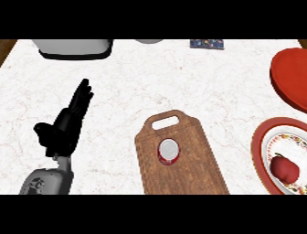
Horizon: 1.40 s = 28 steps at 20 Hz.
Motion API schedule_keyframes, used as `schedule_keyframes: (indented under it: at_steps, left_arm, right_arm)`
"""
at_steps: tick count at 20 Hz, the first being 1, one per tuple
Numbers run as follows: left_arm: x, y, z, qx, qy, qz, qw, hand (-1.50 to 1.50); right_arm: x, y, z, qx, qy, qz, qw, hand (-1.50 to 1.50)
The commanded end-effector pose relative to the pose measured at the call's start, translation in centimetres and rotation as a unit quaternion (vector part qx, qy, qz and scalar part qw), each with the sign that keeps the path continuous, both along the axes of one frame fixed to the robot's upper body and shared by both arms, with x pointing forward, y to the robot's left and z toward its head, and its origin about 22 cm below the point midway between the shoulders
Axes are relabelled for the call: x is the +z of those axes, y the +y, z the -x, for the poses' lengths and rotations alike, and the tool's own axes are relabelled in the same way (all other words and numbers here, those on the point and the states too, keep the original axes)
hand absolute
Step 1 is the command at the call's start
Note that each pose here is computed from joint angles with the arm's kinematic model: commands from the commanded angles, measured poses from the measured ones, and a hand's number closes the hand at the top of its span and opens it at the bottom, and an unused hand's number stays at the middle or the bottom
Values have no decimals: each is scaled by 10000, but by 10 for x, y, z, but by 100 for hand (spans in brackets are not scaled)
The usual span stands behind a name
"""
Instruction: Pick the cupcake from the plate and place it in the bowl
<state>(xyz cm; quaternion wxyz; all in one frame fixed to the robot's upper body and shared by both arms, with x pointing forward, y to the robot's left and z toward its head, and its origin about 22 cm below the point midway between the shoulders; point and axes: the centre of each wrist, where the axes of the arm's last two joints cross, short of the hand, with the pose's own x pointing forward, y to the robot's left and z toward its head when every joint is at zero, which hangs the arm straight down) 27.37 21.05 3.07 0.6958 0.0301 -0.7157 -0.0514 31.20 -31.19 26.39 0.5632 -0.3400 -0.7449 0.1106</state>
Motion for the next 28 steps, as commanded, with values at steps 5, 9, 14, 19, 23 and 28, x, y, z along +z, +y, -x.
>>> schedule_keyframes:
  at_steps: [5,9,14,19,23,28]
  left_arm:
    - [-9,-7,1,-113,5,39,9999,0]
    - [-5,-7,2,-95,-35,-18,9999,0]
    - [5,-5,6,-142,-6,-20,9999,0]
    - [-6,-7,-7,-90,-9,-65,9999,0]
    - [4,-12,-4,-226,-112,-28,9997,0]
    - [6,-1,0,-257,-76,9,9996,0]
  right_arm:
    - [0,-47,-41,-787,492,778,9926,150]
    - [-35,-59,-54,-1113,700,1576,9787,150]
    - [-65,-104,-65,-1455,918,1526,9732,150]
    - [-79,-140,-73,-1597,956,1527,9706,150]
    - [-115,-153,-69,-1746,1088,1532,9665,150]
    - [-133,-176,-53,-1382,1637,1152,9700,150]
